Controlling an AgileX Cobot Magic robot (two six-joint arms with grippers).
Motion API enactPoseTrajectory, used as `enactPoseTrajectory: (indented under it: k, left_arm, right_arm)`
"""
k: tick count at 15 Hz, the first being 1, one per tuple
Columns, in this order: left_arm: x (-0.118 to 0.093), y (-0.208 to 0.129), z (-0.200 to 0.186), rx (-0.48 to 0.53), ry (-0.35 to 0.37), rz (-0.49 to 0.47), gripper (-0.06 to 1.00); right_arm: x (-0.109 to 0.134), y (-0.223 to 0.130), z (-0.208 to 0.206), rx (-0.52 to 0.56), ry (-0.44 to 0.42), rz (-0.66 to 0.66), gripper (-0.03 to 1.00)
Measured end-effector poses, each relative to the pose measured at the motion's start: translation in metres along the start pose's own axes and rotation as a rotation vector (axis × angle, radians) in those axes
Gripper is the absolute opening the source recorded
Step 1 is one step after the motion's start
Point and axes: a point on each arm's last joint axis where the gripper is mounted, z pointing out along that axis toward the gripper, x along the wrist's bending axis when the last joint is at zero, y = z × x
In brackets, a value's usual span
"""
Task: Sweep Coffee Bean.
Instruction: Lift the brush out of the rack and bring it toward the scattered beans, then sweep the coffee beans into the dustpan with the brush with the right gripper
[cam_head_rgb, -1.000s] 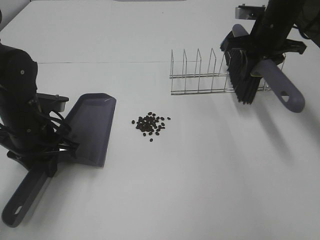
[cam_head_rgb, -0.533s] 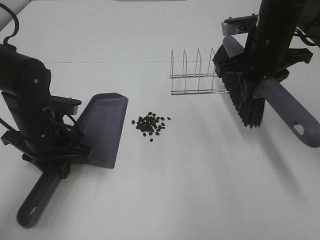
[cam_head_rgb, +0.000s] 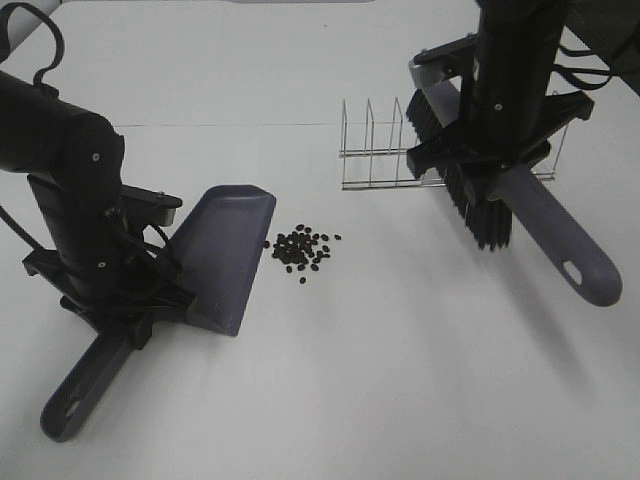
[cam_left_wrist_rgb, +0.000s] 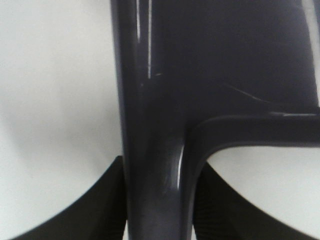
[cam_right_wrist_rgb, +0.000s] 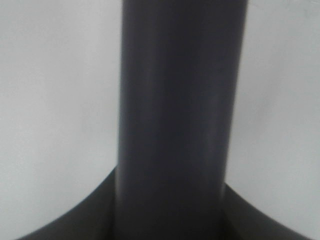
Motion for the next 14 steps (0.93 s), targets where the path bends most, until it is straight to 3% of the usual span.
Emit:
enactPoseTrajectory:
  k: [3,6,8,11,14]
  left_arm:
    - [0.0,0.001,0.0,-0.003,0.009,0.012,0.31]
    - [0.0,0.001,0.0,-0.008,0.015,0.024,0.31]
    - [0.0,0.002,0.002,-0.009,0.023,0.045,0.31]
    - [0.0,0.005,0.004,0.001,0.031,0.067,0.31]
    - [0.0,0.005,0.005,0.003,0.032,0.072,0.31]
  right_arm:
    - [0.036,-0.003,0.028,0.067,-0.05,-0.036,0.29]
    - [0.048,-0.005,0.045,0.103,-0.074,-0.028,0.29]
    - [0.07,-0.006,0.05,0.105,-0.076,-0.054,0.29]
    - [0.112,-0.005,0.055,0.112,-0.027,-0.095,0.29]
    - [0.151,-0.002,0.062,0.146,0.08,-0.073,0.29]
